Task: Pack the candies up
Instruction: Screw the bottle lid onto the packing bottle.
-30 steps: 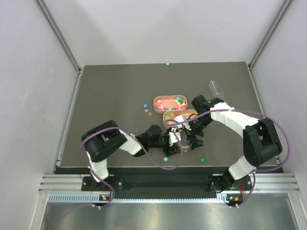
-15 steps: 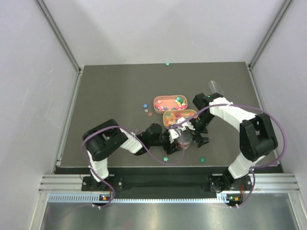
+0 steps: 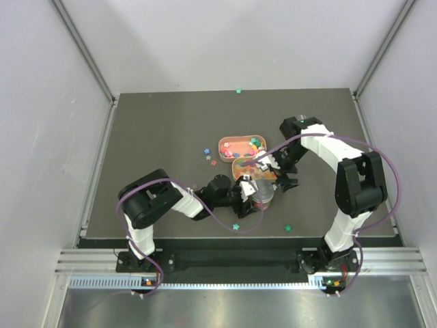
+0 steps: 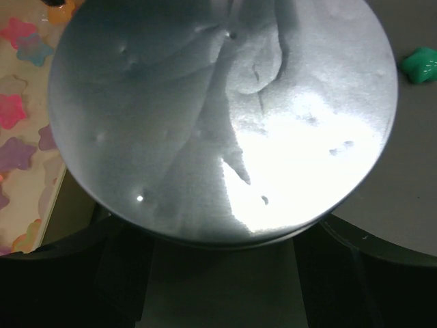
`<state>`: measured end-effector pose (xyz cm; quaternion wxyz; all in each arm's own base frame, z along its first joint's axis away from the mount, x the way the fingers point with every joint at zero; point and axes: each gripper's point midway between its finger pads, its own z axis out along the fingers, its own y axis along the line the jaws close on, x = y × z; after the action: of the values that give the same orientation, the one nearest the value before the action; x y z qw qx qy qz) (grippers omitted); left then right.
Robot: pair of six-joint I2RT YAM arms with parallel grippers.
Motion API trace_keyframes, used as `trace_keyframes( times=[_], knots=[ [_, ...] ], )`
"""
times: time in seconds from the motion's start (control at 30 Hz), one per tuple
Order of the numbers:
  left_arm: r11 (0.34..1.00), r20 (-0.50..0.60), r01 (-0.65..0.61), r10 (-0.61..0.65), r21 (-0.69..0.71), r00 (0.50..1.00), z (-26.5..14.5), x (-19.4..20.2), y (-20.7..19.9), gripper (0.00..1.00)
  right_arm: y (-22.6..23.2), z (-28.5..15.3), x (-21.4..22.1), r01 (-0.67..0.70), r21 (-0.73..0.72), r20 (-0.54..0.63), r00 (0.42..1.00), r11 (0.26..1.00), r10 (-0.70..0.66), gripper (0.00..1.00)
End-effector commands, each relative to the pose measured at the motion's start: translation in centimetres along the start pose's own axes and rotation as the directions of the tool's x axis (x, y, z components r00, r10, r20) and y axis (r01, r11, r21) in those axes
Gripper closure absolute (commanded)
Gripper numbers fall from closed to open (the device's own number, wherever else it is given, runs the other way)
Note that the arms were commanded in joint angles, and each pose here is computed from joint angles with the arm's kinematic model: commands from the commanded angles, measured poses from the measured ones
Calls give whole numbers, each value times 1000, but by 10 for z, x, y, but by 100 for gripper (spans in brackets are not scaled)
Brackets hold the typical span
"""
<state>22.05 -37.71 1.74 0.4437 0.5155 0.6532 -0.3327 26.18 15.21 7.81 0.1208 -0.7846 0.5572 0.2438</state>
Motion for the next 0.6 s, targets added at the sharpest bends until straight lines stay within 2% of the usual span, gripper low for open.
trace_keyframes(
  times=[0.0, 0.1, 0.2, 0.3, 0.57],
  knots=[
    [996, -362, 31, -57, -78, 930, -28, 109, 5, 74, -8, -23, -22, 139, 33, 99, 985, 990, -142, 0],
    [997, -375, 34, -60, -75, 925, -28, 112, 5, 74, 6, -27, -37, 246, -10, 173, 955, 969, -240, 0],
    [997, -387, 37, -63, -73, 920, -26, 115, 4, 74, 10, -28, -49, 326, 13, 227, 920, 945, -321, 0],
    [997, -404, 42, -67, -69, 912, -25, 120, 4, 74, 17, -23, -51, 421, 6, 216, 885, 907, -412, 0],
    [997, -430, 47, -71, -67, 900, -24, 125, 4, 74, 27, -15, -49, 520, -26, 198, 840, 854, -506, 0]
  ],
)
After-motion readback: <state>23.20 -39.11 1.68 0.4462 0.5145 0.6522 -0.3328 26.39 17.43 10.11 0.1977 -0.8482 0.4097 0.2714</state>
